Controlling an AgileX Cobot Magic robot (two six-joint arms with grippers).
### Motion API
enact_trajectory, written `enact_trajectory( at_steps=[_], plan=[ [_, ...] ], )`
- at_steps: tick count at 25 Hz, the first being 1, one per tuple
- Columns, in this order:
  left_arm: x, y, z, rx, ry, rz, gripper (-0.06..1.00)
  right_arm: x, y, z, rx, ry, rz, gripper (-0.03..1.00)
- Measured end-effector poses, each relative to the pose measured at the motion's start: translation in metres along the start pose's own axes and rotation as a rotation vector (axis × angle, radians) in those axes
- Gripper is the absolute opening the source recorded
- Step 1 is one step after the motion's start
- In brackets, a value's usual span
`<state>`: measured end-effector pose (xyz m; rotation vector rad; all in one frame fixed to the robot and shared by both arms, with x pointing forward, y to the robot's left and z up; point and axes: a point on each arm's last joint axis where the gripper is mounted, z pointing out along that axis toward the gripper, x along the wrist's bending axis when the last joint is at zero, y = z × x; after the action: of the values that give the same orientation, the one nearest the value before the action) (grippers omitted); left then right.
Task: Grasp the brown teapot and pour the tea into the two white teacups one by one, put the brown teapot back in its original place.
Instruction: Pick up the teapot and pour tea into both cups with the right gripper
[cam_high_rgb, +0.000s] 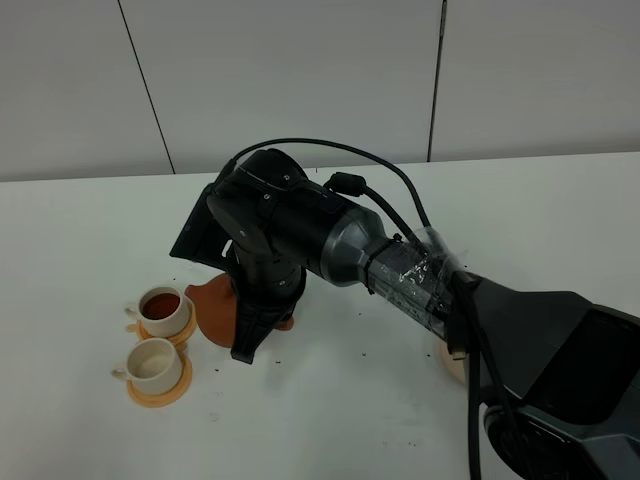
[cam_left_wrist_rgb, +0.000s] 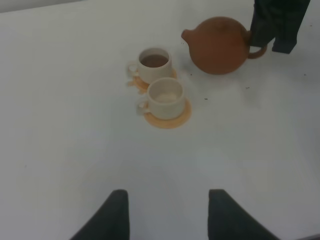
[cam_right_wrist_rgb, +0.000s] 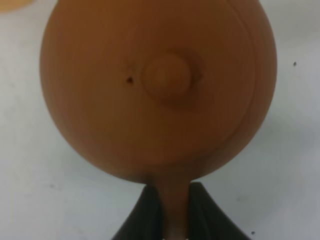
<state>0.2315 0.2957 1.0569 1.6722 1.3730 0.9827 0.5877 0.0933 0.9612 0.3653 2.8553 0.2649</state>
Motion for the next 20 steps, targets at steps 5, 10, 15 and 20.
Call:
enact_trajectory(
  at_steps=[5,10,15,20],
  plan=[
    [0.0,0.0,0.0,0.0,0.0,0.0,0.43,0.0014,-0.0005,0.0059,0.006,0.014,-0.008,0.09],
    [-0.0001,0.0,0.0,0.0,-0.001,0.0,0.43,0.0033,0.0005,0.0058,-0.003,0.031,-0.002,0.09],
    [-0.0001,0.0,0.0,0.0,-0.001,0.0,0.43,0.0028,0.0002,0.006,-0.015,0.057,0.015,0.09],
    [-0.0001,0.0,0.0,0.0,-0.001,0.0,0.43,0.0018,-0.0002,0.0054,-0.011,0.047,0.003,0.09]
  ],
)
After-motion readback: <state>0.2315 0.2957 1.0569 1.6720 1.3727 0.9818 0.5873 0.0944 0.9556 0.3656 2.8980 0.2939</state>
